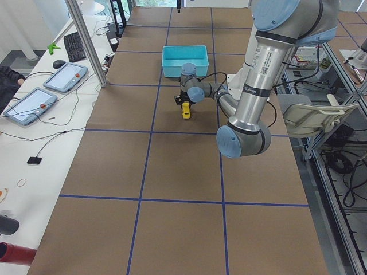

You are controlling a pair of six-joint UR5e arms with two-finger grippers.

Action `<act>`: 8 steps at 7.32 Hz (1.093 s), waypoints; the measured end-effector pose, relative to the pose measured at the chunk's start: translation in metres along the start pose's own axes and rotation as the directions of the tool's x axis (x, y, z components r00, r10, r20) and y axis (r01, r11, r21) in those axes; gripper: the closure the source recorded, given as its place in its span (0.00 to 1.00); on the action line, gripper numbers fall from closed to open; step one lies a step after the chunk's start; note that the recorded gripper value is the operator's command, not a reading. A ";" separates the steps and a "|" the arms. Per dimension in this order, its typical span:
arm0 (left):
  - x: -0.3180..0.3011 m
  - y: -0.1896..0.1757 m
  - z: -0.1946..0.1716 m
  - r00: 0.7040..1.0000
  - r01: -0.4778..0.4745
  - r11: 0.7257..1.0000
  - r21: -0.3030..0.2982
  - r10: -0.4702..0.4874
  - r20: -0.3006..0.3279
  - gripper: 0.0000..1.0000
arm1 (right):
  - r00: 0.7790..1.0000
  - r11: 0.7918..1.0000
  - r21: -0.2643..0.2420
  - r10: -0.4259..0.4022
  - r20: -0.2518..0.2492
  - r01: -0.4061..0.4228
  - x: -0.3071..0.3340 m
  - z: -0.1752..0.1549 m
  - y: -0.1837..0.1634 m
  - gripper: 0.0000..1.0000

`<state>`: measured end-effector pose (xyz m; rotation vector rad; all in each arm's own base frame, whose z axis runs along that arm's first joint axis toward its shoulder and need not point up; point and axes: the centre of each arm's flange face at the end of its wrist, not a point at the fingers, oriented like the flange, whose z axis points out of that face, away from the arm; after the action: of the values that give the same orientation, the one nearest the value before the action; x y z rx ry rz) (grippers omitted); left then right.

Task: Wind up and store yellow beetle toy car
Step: 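Press the left gripper on the car and pull it back toward the robot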

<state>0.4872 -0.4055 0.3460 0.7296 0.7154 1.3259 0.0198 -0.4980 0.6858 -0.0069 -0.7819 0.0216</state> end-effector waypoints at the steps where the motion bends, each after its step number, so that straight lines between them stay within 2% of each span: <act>1: 0.001 0.003 0.001 1.000 0.000 1.000 0.002 0.000 -0.008 0.62 | 1.000 1.000 0.000 0.000 0.000 0.000 0.000 0.000 0.000 0.00; 5: 0.002 0.013 0.004 1.000 -0.001 1.000 0.006 0.001 -0.013 0.62 | 1.000 1.000 0.000 0.000 0.000 0.000 0.000 0.000 0.000 0.00; 8: 0.006 0.039 0.006 1.000 -0.002 1.000 0.017 0.003 -0.016 0.62 | 1.000 1.000 0.000 0.000 0.000 0.000 0.000 0.000 0.000 0.00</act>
<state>0.4704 -0.3956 0.3809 0.7345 0.7399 1.3306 0.0198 -0.4980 0.6858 -0.0070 -0.7819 0.0217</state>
